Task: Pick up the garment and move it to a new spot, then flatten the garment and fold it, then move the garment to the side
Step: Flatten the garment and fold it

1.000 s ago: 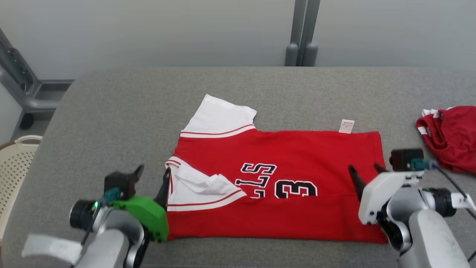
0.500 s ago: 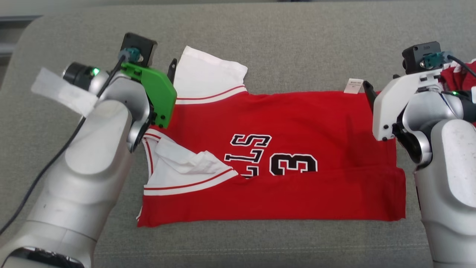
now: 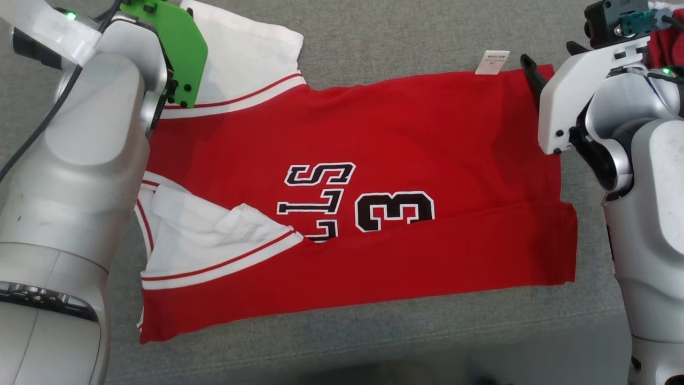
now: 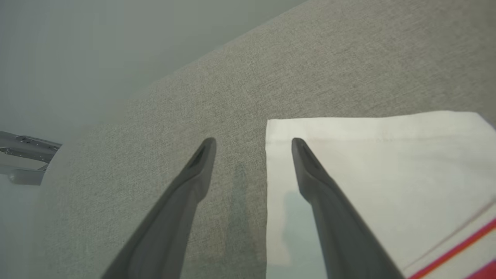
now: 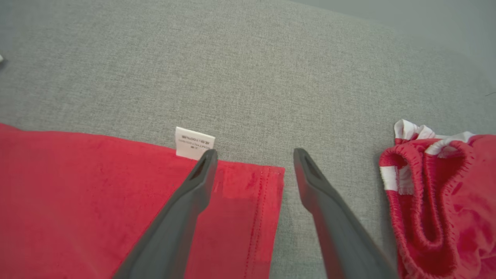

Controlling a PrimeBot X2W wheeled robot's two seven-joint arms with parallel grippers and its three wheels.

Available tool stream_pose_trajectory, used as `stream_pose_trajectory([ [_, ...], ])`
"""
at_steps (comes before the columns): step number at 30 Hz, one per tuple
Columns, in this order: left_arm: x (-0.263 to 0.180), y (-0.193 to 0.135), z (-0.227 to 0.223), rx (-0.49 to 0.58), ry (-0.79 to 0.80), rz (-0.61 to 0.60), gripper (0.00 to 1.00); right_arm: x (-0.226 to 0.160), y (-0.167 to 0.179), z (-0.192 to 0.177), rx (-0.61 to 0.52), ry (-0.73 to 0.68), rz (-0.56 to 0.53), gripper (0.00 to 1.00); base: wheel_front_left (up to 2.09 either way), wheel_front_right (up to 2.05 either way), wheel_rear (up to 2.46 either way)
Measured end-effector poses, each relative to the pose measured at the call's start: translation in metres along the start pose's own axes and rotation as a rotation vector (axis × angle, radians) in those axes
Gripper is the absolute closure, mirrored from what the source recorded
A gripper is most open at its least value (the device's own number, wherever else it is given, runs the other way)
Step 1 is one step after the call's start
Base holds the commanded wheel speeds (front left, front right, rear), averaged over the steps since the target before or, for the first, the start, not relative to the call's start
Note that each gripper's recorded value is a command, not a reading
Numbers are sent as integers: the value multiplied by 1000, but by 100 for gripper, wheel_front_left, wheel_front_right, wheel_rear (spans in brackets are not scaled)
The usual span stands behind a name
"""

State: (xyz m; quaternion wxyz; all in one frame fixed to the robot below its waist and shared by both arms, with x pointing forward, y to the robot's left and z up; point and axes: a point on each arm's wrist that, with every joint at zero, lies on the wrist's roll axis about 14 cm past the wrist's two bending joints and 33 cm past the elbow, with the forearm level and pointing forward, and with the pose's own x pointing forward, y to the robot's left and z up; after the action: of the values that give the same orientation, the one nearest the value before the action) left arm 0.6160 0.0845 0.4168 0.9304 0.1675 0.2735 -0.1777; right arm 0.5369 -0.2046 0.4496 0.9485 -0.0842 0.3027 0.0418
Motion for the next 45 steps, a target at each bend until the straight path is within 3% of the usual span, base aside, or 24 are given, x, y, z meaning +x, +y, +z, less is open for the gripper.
stream_pose_trajectory([
  [14,54,-6,-29,-13,92,19,3,20,-21,-42,12,91,-44,0,0,0,0],
  [15,55,-6,-30,-14,96,20,25,21,-22,-44,12,96,-44,0,0,0,0],
  [16,56,-5,-31,-18,102,19,55,21,-21,-46,11,102,-43,0,0,0,0],
  [17,55,-8,-33,-23,117,9,100,23,-21,-49,-1,122,-41,0,0,0,0],
  [22,55,-19,-36,-45,134,-22,100,27,-11,-47,-90,154,6,0,0,0,0],
  [29,51,-25,-37,-83,119,-30,100,31,-11,-39,-348,195,75,0,0,0,0],
  [36,46,-26,-38,-87,111,-33,100,35,-20,-31,-381,207,96,0,0,0,0],
  [45,48,-27,-40,-99,108,-40,100,44,-15,-53,-380,243,134,0,0,0,0],
])
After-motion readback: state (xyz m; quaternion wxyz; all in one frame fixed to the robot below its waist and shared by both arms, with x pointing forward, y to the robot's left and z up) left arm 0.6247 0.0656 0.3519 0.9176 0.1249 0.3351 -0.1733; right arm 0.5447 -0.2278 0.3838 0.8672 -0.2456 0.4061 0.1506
